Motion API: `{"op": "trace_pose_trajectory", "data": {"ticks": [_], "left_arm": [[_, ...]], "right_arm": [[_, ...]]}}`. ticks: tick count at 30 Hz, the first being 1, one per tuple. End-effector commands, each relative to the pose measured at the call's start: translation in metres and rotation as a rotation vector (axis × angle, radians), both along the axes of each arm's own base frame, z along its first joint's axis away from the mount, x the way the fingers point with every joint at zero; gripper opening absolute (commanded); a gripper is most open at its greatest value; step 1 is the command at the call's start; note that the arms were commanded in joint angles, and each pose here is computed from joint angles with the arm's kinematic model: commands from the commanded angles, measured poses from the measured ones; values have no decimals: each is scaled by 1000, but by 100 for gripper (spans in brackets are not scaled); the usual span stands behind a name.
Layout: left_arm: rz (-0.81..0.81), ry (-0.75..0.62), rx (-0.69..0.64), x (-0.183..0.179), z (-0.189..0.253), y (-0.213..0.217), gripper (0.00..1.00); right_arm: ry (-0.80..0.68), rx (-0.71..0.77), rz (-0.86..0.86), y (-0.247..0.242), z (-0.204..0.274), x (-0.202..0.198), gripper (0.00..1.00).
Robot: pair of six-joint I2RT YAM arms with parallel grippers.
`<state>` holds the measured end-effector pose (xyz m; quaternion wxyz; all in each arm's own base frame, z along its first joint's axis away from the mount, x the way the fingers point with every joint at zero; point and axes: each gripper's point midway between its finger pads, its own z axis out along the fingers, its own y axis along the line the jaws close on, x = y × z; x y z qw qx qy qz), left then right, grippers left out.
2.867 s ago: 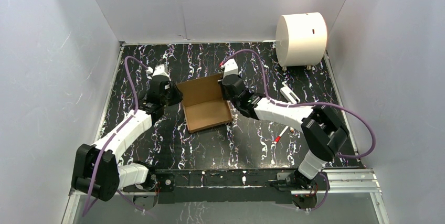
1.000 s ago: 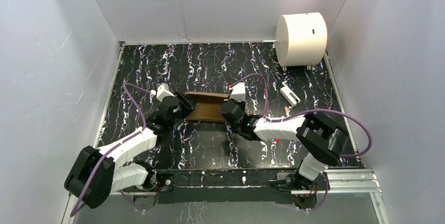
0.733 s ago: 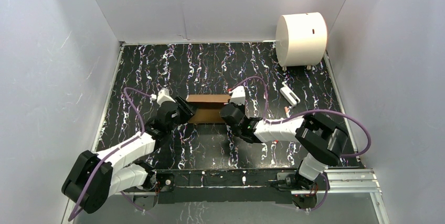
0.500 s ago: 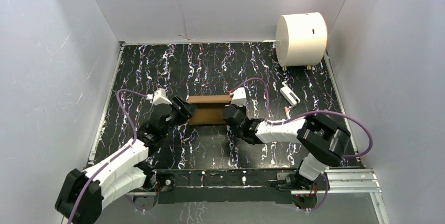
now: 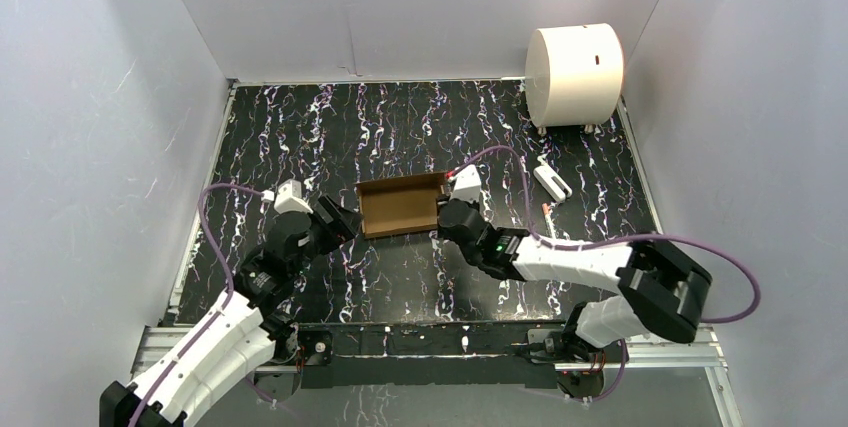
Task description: Fold the paper box
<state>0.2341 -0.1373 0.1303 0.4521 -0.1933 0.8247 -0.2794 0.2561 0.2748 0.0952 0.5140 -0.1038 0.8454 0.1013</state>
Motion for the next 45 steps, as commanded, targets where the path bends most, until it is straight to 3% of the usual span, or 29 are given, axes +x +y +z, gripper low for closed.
{"op": "trace_pose_trajectory", "data": {"ticks": [1, 10, 18, 28, 39, 45], "left_arm": [[25, -36, 65, 0, 25, 14, 79], [23, -49, 114, 28, 58, 16, 86], [-20, -27, -26, 69, 73, 12, 84], [-50, 41, -14, 100, 63, 5, 79], [-157, 160, -34, 78, 25, -10, 73], [-191, 191, -29, 70, 15, -12, 73]], "right_arm": [[-68, 123, 3, 4, 49, 1, 50], [-215, 336, -126, -17, 155, 46, 50], [-305, 373, -354, -77, 199, 118, 50], [-272, 320, -393, -56, 181, 169, 50], [-180, 213, -395, -57, 118, 167, 50], [-164, 195, -390, -57, 107, 163, 50]]}}
